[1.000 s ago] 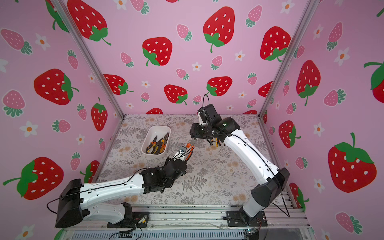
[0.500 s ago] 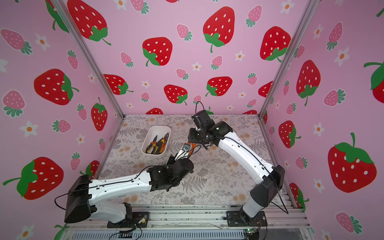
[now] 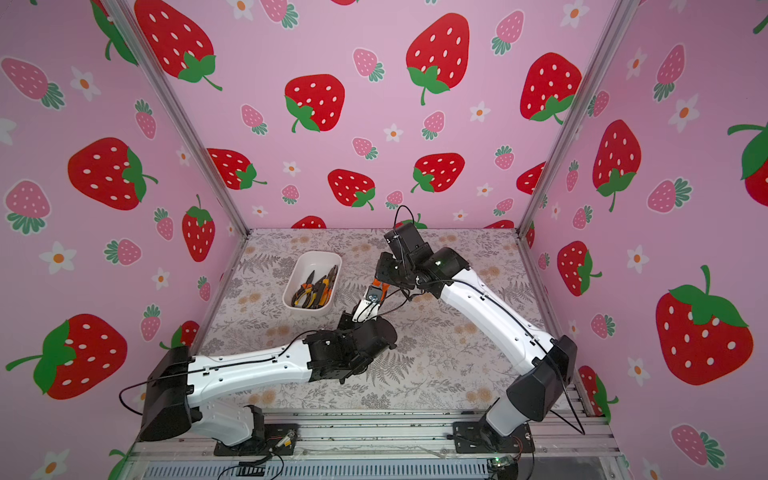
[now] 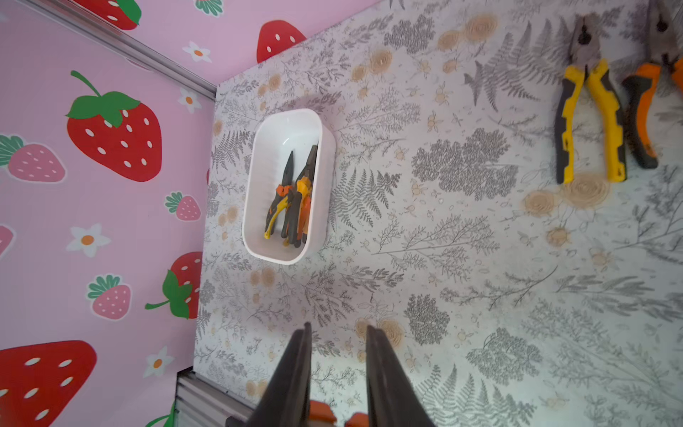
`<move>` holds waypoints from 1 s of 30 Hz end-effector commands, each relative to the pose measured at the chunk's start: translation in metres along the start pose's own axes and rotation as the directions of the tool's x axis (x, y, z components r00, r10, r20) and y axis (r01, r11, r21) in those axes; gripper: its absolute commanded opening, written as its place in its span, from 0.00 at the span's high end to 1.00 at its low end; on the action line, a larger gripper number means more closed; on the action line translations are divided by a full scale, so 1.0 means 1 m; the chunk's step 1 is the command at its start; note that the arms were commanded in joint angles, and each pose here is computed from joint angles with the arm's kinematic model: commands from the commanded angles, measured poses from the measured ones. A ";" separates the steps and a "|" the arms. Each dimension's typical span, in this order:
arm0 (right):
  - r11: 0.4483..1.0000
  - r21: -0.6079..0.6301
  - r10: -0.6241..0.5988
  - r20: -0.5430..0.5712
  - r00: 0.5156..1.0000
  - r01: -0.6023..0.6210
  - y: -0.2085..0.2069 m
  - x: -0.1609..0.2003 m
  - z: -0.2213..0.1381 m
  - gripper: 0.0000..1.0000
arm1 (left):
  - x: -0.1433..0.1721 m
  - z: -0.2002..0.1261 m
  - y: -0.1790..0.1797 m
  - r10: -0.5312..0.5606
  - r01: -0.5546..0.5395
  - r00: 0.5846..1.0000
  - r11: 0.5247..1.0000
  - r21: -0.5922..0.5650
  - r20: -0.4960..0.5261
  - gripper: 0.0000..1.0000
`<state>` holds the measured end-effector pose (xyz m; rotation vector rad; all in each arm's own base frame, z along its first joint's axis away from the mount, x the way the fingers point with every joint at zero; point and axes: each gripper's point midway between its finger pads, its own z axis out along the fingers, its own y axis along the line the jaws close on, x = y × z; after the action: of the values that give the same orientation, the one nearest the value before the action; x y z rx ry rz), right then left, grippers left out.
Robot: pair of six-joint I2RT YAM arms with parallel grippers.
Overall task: Take the pliers out of the storage box
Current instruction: Pick up the pliers from the storage box.
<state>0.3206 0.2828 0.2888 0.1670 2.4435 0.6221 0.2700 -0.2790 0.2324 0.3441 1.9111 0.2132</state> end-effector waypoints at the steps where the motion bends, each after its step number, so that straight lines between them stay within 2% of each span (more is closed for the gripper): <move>1: 0.998 0.057 -0.013 -0.012 1.000 0.014 -0.014 0.010 0.002 1.00 | -0.037 -0.012 0.009 -0.144 0.145 0.987 0.989 -0.014 0.076 1.00; 4: 0.997 0.069 -0.032 0.003 0.999 0.032 -0.017 0.007 0.000 1.00 | -0.039 -0.016 0.000 -0.196 0.192 0.979 0.979 0.065 0.058 1.00; 5: 0.996 0.076 -0.043 0.009 0.999 0.042 -0.017 0.006 -0.001 1.00 | -0.040 -0.017 -0.002 -0.211 0.206 0.976 0.975 0.086 0.052 0.91; 6: 0.994 0.092 -0.058 0.022 0.998 0.056 -0.020 0.002 -0.003 1.00 | -0.040 -0.019 -0.005 -0.222 0.216 0.974 0.969 0.118 0.044 0.77; 7: 0.992 0.106 -0.077 0.039 0.996 0.073 -0.021 -0.003 -0.007 1.00 | -0.040 -0.021 -0.007 -0.235 0.227 0.971 0.963 0.145 0.037 0.67; 11: 0.977 0.174 -0.137 0.081 0.987 0.121 -0.031 -0.023 -0.016 1.00 | -0.033 -0.029 -0.015 -0.256 0.249 0.967 0.935 0.253 -0.008 0.59; 14: 0.969 0.212 -0.152 0.091 0.984 0.130 -0.043 -0.036 -0.015 1.00 | -0.020 -0.037 -0.018 -0.261 0.267 0.963 0.908 0.323 -0.061 0.58; 18: 0.961 0.243 -0.153 0.078 0.985 0.130 -0.061 -0.047 -0.001 1.00 | 0.008 -0.048 -0.008 -0.265 0.290 0.957 0.899 0.328 -0.119 0.64; 24: 0.953 0.205 -0.217 -0.049 0.975 0.222 -0.076 -0.047 0.062 1.00 | 0.036 -0.053 0.026 -0.275 0.299 0.953 0.915 0.270 -0.123 0.66; 30: 0.927 0.203 -0.294 -0.129 0.947 0.316 -0.083 -0.050 0.115 1.00 | 0.042 -0.052 0.029 -0.258 0.279 0.960 0.921 0.272 -0.111 0.67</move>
<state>0.4133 0.2241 0.1727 -0.0439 2.6328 0.1470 0.2103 -0.2411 0.2264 0.2630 2.0426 -0.2699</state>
